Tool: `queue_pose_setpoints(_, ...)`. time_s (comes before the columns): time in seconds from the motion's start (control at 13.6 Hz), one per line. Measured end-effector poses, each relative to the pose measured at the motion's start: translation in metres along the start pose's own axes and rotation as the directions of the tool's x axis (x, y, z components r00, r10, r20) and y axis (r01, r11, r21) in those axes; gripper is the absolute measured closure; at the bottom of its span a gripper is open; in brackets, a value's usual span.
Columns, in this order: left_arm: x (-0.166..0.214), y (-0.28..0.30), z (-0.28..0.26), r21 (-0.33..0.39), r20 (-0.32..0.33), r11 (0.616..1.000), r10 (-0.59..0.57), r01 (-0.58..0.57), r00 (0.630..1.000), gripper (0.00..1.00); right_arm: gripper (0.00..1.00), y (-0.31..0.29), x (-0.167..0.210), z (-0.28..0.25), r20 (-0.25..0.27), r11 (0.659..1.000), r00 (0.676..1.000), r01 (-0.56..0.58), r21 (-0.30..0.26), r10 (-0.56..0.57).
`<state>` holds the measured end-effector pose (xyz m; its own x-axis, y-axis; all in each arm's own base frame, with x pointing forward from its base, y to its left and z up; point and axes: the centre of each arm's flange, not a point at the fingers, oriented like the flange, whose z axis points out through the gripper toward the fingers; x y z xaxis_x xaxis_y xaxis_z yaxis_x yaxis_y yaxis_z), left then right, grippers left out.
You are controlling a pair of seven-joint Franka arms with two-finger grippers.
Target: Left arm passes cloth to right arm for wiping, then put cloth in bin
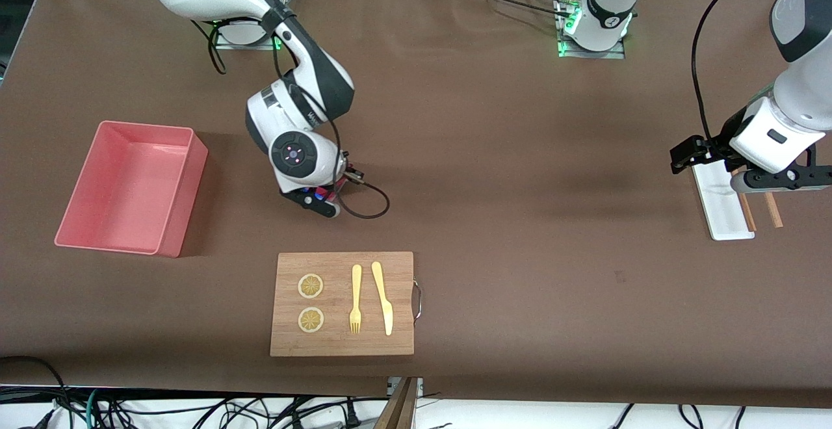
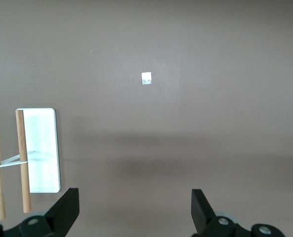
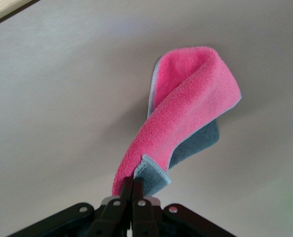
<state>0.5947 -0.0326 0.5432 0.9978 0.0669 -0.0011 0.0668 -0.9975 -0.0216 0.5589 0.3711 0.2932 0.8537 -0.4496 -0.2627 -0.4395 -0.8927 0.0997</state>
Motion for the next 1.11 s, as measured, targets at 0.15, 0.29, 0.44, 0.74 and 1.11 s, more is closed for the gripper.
queue_pose_setpoints(0.15, 0.001, -0.001, -0.002, 0.0, -0.004, 1.0, -0.002, 0.002, 1.0, 0.0, 0.98, -0.013, -0.017, -0.001, 0.02, 0.998, 0.999, -0.041, 0.042, 0.04)
queue_pose_setpoints(0.29, 0.001, -0.002, -0.001, 0.0, -0.003, 1.0, -0.005, 0.005, 1.0, 0.0, 0.98, -0.022, -0.024, -0.006, 0.083, 0.989, 0.993, -0.096, 0.116, 0.086)
queue_pose_setpoints(0.44, 0.001, -0.002, 0.0, 0.0, -0.001, 1.0, -0.005, 0.005, 1.0, 0.0, 0.98, -0.025, -0.026, -0.009, 0.111, 0.981, 0.988, -0.12, 0.15, 0.104)
queue_pose_setpoints(0.74, 0.002, -0.002, 0.0, 0.0, -0.001, 1.0, -0.005, 0.005, 1.0, 0.0, 0.98, -0.013, -0.009, -0.002, 0.111, 0.987, 0.991, -0.092, 0.135, 0.077)
queue_pose_setpoints(1.11, 0.002, -0.002, 0.0, 0.0, -0.001, 1.0, -0.005, 0.005, 1.0, 0.0, 0.98, 0.056, 0.069, 0.01, 0.113, 0.999, 0.992, 0.046, 0.027, -0.049)
